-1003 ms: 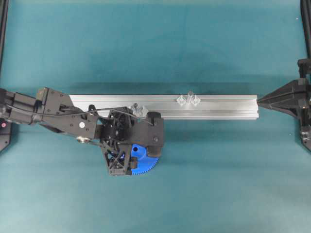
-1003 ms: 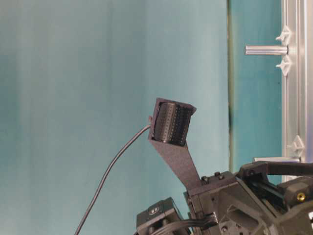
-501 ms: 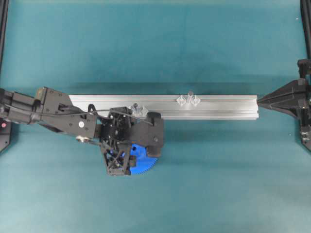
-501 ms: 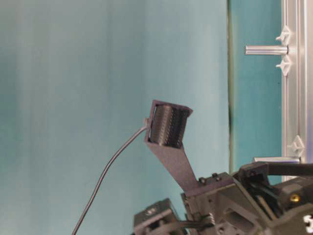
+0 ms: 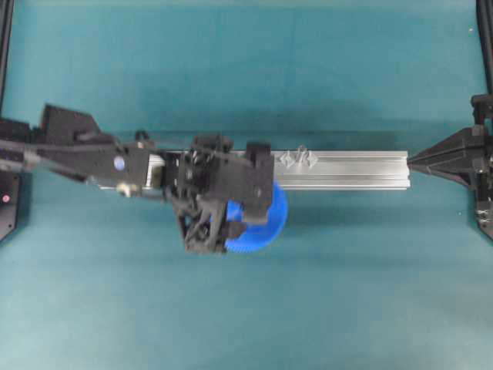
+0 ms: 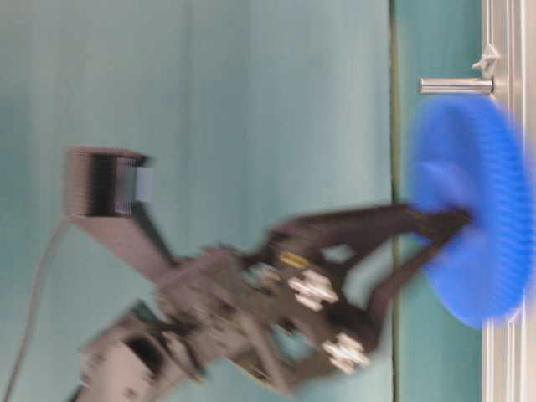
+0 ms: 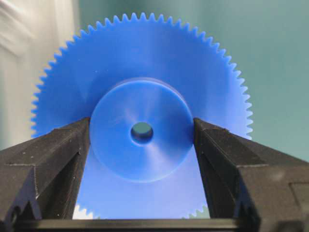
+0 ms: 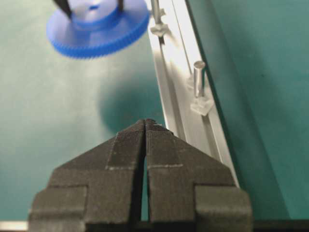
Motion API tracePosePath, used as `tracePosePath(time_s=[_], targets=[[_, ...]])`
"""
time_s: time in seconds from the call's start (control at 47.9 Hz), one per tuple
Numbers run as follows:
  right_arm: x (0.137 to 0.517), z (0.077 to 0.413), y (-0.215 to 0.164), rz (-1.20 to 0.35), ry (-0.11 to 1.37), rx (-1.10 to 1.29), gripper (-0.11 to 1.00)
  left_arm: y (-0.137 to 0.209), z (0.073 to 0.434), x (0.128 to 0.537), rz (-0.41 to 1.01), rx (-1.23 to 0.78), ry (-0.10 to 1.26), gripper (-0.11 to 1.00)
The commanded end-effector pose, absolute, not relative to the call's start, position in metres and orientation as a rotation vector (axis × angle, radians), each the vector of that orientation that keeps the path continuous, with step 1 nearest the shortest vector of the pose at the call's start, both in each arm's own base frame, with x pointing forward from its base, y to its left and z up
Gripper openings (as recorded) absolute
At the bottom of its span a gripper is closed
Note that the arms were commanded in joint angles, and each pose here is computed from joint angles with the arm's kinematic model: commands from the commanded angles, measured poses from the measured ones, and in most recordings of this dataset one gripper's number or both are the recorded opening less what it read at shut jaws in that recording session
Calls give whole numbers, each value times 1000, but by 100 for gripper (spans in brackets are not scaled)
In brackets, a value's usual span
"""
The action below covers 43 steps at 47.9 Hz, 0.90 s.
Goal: Find the location of the shaft and insert the large gear.
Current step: 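Carry the gear over the rail toward the right metal shaft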
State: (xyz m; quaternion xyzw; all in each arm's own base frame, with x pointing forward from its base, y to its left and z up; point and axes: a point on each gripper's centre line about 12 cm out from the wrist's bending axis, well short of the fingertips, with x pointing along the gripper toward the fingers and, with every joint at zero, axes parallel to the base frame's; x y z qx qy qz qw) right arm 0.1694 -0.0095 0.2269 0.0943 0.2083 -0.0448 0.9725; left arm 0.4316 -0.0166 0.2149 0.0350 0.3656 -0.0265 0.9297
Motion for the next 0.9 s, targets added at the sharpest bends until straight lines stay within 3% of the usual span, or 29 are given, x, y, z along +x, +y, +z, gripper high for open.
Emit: tracePosePath(time_s=[0.0,0.48,0.877], targets=[[171,231,-10,-93,405,201,1,-5,252,438,-35,94,630,72],[169,232,-10,-91,388,201,1,39,246,463,48,143,437,72],[168,232,-10,-93,385,199,1,50,225,488,60,158,446,72]])
